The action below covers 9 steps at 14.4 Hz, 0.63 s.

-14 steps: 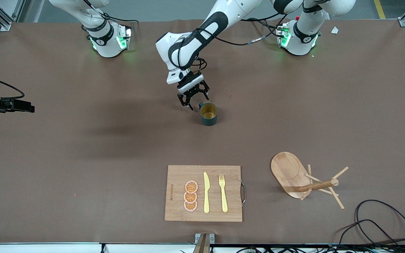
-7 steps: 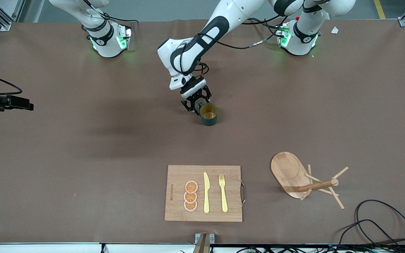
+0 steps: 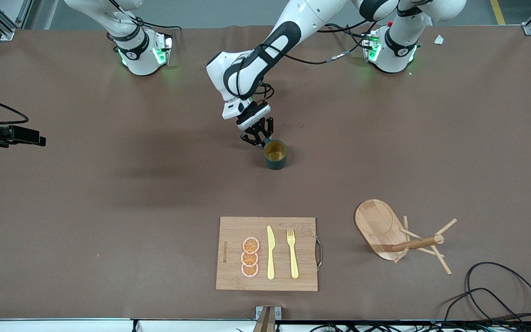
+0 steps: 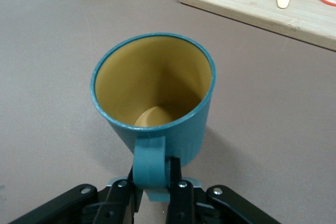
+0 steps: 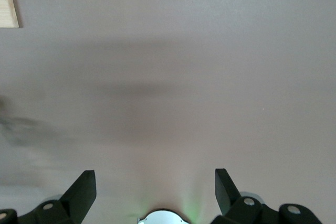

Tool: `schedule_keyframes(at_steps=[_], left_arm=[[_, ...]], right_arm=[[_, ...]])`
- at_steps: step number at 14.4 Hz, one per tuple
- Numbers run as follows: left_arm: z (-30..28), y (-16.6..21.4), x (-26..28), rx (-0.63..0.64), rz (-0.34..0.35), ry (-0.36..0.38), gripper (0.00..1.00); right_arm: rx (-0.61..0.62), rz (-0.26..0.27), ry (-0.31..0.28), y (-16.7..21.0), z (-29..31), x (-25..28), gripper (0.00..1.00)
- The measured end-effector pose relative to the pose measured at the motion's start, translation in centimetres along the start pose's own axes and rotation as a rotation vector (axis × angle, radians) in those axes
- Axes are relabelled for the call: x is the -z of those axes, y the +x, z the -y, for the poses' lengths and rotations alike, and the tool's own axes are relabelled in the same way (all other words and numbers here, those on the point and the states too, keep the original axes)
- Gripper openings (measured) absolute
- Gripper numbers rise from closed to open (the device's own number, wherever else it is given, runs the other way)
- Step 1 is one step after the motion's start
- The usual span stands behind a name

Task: Pass cup and hang on rack
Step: 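Lower the left gripper onto the mug handle and close, then lift the mug by its handle with the left gripper toward the rack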

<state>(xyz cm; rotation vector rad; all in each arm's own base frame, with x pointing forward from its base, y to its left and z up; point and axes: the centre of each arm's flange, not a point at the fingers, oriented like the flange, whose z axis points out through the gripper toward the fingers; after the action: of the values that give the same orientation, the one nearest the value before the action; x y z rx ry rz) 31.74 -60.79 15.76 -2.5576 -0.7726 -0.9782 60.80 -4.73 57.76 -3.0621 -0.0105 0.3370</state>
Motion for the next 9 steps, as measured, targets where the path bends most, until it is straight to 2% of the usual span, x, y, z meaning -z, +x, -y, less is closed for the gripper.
schedule_keyframes(at_steps=[1, 6, 7, 9], left_arm=[[0.0, 0.0, 0.1, 0.001, 0.000, -0.001, 0.21], [-0.6, 1.1, 0.5, 0.010, 0.007, -0.008, 0.21], [-1.0, 2.2, 0.8, 0.027, 0.020, -0.005, 0.21], [-2.2, 7.1, 2.4, 0.076, 0.091, 0.006, 0.21]], right_arm=[[-0.015, -0.005, 0.001, 0.0, 0.4, 0.2, 1.00], [-0.046, -0.019, 0.005, -1.1, 2.1, 1.7, 1.00], [-0.044, -0.023, 0.005, -1.6, 2.3, 2.1, 1.00], [-0.040, -0.026, 0.005, -2.9, 2.6, 2.4, 1.00]])
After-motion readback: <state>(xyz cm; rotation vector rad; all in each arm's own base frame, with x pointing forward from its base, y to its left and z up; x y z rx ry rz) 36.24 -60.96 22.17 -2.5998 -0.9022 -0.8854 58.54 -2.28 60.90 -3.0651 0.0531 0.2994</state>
